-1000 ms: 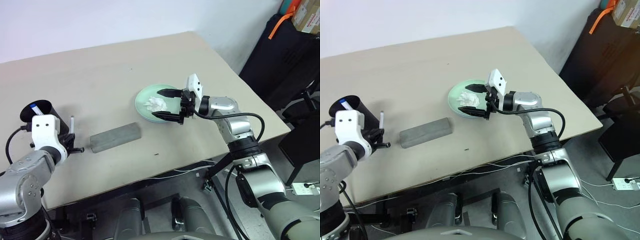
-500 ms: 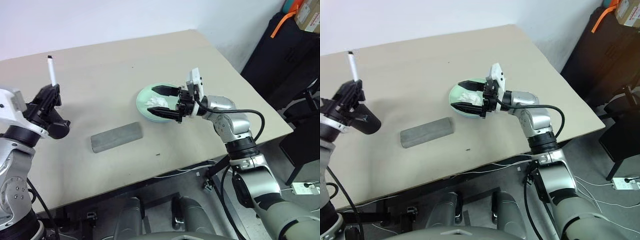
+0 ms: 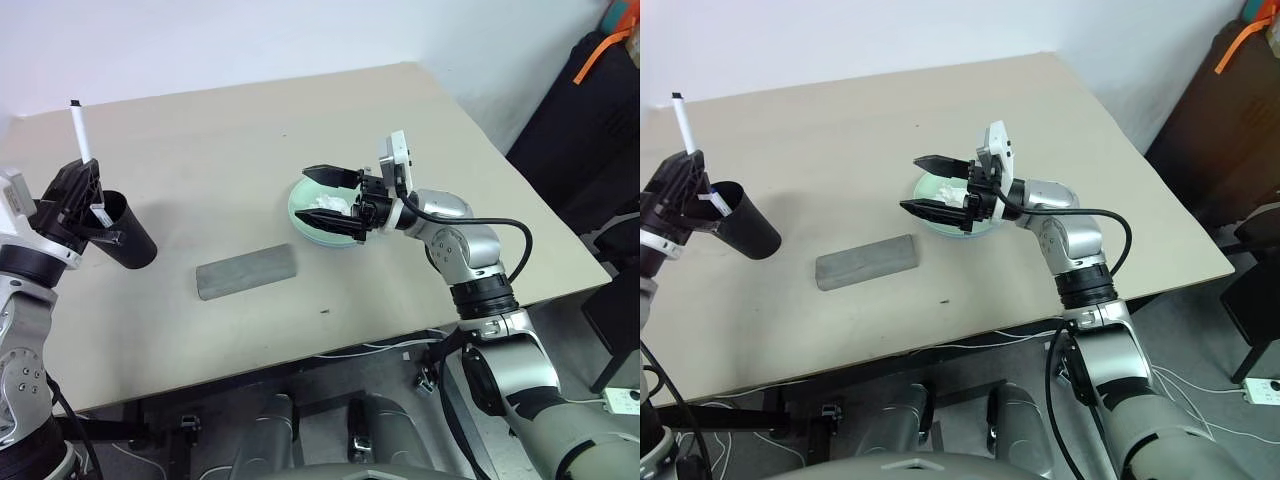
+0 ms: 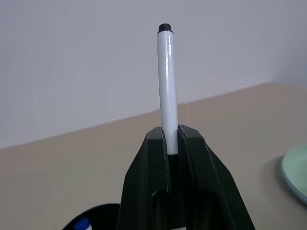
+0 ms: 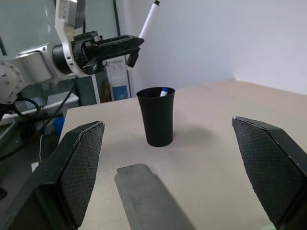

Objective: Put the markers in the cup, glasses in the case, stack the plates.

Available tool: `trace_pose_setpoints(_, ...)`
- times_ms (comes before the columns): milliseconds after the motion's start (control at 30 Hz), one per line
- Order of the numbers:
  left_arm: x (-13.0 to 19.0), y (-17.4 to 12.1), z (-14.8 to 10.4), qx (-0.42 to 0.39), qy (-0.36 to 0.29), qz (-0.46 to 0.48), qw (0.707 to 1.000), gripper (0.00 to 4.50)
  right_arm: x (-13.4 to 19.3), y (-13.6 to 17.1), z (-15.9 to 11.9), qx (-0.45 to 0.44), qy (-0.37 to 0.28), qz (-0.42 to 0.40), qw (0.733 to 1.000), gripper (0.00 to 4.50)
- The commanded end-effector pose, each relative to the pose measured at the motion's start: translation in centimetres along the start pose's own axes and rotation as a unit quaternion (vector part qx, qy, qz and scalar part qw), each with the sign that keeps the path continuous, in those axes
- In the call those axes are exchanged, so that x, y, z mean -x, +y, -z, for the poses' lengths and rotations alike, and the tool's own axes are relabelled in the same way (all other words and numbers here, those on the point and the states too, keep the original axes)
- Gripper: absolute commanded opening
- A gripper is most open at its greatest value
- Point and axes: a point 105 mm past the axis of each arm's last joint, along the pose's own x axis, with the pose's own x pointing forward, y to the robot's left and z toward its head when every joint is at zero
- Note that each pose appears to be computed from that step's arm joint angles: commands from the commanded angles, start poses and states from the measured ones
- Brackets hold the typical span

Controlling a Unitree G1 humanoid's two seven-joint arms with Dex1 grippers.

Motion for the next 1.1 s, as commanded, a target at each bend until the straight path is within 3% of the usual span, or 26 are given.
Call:
trace_pose_setpoints(33,-0.4,1.9,-1.5,-0.024,-0.030,-0.044,0.998,0.01,0.1,0.4,-1.5,0.040,-0.022,-0.006,0.999,4.50)
trace_pose_setpoints(500,-1.5,4.2,0.9,-0.027,0.001,-0.092,0.995,0.01,0.4,0.0,-1.7,0.025,-0.030,0.012,0.999,4.50)
trace_pose_setpoints(633,-1.9,4.9,2.8,-0.026,0.016,-0.102,0.994,0.01,0.6,0.0,-1.4,0.034,-0.017,0.015,0.999,4.50)
trace_pose_setpoints(800,-2.1,4.4,4.9,-0.026,0.030,-0.095,0.995,0.01,0.7,-0.1,-1.2,0.043,-0.008,0.021,0.999,4.50)
trace_pose_setpoints(1100,-2.0,3.8,6.3,-0.018,0.041,-0.082,0.996,0.01,1.1,-0.2,-1.1,0.053,0.002,0.030,0.998,4.50)
